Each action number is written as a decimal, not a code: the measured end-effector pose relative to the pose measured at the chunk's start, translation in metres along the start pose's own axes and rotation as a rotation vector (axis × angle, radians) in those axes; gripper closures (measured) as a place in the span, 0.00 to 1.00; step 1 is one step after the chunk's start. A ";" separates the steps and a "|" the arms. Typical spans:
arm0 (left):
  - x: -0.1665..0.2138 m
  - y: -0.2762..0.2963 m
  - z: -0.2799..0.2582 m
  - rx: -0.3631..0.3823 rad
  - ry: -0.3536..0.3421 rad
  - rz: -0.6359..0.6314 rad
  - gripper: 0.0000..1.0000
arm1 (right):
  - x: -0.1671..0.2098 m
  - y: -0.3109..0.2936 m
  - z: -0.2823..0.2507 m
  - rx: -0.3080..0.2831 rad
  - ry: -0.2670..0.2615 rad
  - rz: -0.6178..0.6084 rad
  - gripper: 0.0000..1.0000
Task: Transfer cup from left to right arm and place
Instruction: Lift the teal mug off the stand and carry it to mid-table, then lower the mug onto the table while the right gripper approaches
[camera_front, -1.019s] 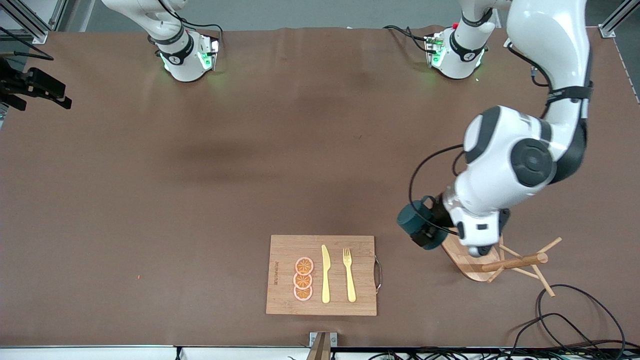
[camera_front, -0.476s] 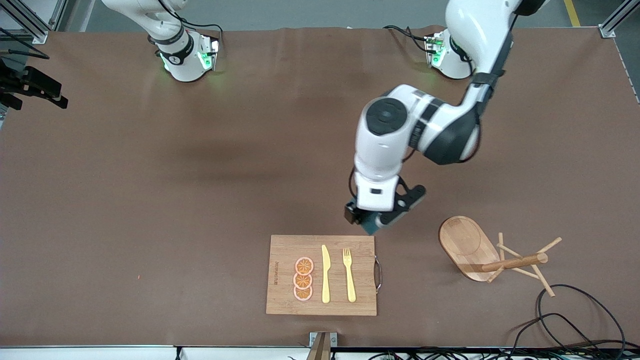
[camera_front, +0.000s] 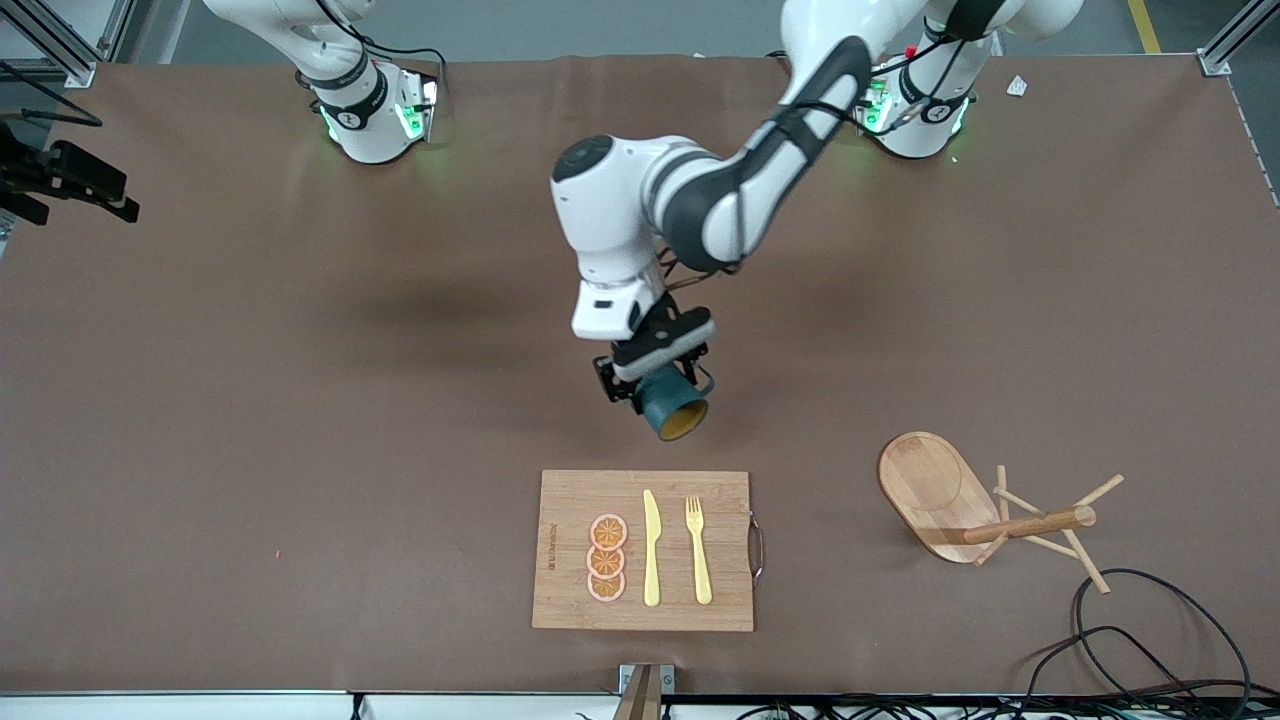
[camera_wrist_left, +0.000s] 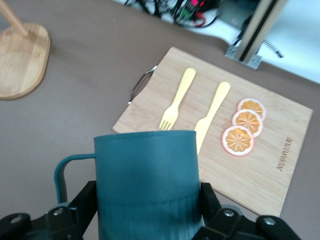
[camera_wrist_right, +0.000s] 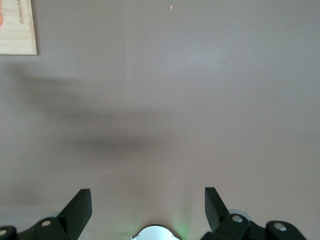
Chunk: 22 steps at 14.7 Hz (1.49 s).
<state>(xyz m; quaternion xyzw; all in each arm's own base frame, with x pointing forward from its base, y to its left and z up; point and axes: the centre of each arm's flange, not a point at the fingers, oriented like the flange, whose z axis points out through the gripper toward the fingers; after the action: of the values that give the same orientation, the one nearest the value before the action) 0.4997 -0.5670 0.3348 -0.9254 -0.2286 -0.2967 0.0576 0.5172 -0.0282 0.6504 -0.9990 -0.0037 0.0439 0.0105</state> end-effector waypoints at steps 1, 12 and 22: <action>-0.023 0.006 0.000 -0.014 0.056 0.010 0.13 | 0.003 0.000 0.005 0.000 -0.009 0.000 0.00; -0.243 0.016 0.037 -0.307 0.534 0.229 0.13 | 0.065 0.040 0.093 0.004 -0.125 0.065 0.00; -0.317 -0.004 0.083 -0.474 0.768 0.306 0.13 | 0.068 0.044 0.086 0.002 -0.100 0.072 0.00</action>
<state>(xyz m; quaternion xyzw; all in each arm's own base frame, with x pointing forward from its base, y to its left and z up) 0.3132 -0.6666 0.0847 -0.7595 0.0222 -0.6494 -0.0319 0.5776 -0.0696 0.5577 -0.9950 0.0319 0.0940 0.0097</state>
